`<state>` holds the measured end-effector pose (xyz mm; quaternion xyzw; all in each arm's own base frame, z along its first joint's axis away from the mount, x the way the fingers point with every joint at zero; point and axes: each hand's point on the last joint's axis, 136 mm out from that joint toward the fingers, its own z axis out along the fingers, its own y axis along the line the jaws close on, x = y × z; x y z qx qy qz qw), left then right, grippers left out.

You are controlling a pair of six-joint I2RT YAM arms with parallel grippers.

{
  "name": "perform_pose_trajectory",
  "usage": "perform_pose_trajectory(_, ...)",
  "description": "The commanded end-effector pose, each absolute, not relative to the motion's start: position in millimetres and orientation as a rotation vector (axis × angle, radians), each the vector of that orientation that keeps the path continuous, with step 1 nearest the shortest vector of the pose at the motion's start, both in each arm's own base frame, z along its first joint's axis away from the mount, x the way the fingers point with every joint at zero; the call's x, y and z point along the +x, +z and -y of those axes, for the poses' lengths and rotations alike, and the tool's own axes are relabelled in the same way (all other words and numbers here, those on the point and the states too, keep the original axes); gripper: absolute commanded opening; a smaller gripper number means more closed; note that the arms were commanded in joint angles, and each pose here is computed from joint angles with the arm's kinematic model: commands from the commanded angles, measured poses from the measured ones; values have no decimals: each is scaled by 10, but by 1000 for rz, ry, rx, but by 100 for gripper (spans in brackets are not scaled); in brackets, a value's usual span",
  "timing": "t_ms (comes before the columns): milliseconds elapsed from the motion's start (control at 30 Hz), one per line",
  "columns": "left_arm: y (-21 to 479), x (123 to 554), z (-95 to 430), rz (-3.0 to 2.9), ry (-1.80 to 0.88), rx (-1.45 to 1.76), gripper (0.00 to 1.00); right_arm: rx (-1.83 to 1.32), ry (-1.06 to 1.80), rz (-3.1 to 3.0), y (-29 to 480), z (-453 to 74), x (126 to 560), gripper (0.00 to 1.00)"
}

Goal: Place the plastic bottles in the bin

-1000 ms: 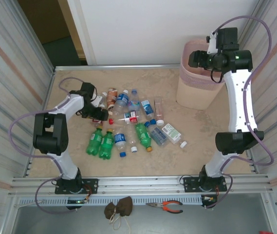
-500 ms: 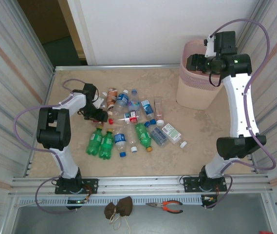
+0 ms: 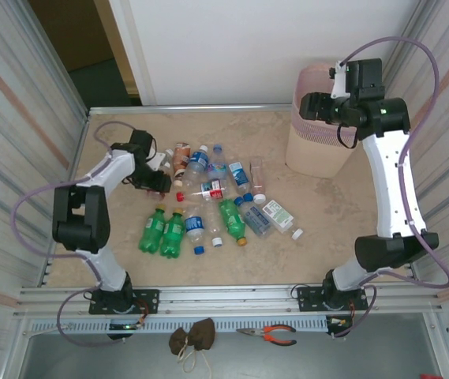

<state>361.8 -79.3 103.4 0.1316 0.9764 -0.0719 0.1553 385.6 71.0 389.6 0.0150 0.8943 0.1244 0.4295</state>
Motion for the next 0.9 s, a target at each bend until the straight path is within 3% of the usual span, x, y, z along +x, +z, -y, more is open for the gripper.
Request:
perform_pose_trajectory(0,1498,3587,949,-2670,-312,389,55,26,437,-2100,4183,-844,3728,78)
perform_pose_trajectory(367,3031,3320,1711,-2046,-861,530,51,-225,920,-1722,4624,-1456,3176,82)
perform_pose_trajectory(600,3908,2808,2209,-1651,-1042,770,50,-489,1057,-1520,4966,-1862,2657,82)
perform_pose_trajectory(867,4550,2127,2639,-1313,-1159,1010,44,-725,1121,-1317,5230,-2200,2073,84)
